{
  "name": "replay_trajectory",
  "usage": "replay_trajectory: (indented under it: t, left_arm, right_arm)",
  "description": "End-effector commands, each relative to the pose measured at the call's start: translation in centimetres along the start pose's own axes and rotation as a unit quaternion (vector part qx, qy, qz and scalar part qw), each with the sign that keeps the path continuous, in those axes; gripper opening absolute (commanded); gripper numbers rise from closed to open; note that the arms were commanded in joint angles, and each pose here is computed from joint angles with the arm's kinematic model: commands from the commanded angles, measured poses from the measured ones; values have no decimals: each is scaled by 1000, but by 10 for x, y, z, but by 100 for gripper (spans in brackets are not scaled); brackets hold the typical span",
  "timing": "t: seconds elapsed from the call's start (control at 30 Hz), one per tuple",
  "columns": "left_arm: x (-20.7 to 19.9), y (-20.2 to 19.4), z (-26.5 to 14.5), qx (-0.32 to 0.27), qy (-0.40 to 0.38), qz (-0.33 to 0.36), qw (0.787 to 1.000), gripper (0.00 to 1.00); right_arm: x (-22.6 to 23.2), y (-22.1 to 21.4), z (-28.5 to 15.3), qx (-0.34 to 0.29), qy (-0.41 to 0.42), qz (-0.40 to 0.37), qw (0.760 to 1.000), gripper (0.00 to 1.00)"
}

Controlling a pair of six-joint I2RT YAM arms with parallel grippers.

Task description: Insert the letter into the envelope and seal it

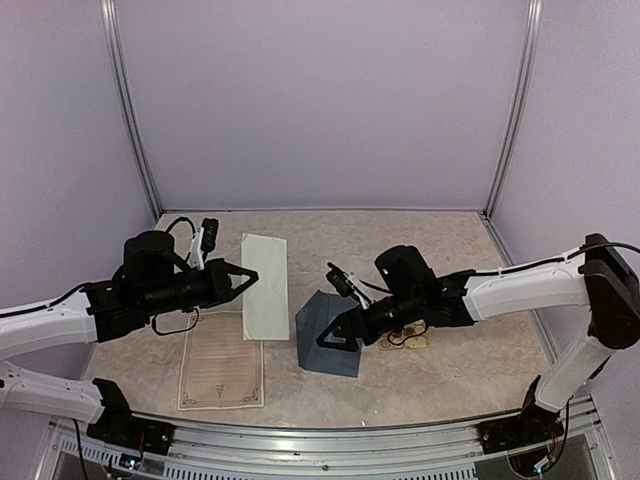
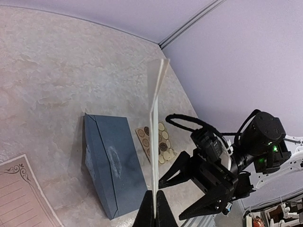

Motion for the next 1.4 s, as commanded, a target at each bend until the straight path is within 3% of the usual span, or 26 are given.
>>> replay_trajectory:
  t: [0.0,0.37,0.57,1.37]
  left_arm:
    - [-5,-8,12,-8,-6,-33,999,0]
    - [-1,-16,69,68,15,-11,998,0]
    - [21,-21,98,104,48,-6,993,0]
    - [66,-42,129,117,133,31,984,0]
  right_arm:
    - [-21,-7,-22,-16,-73,68,995,73]
    - [-49,-30,-35,-31,-122,154,980,67]
    - [-57,-35,-26,-22,-130,176,975,64]
    - [-71,-46,-7,5,-127,205,971,63]
Point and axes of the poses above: each gripper's point midway between its finger pads, its own z axis out along the fingers, its own x axis along the line the jaws close on, y = z × x, the point moved 10 cm from there along -z, back along the fingers, and after that the axes turned 6 degrees about -z, right-handed, at the moved point
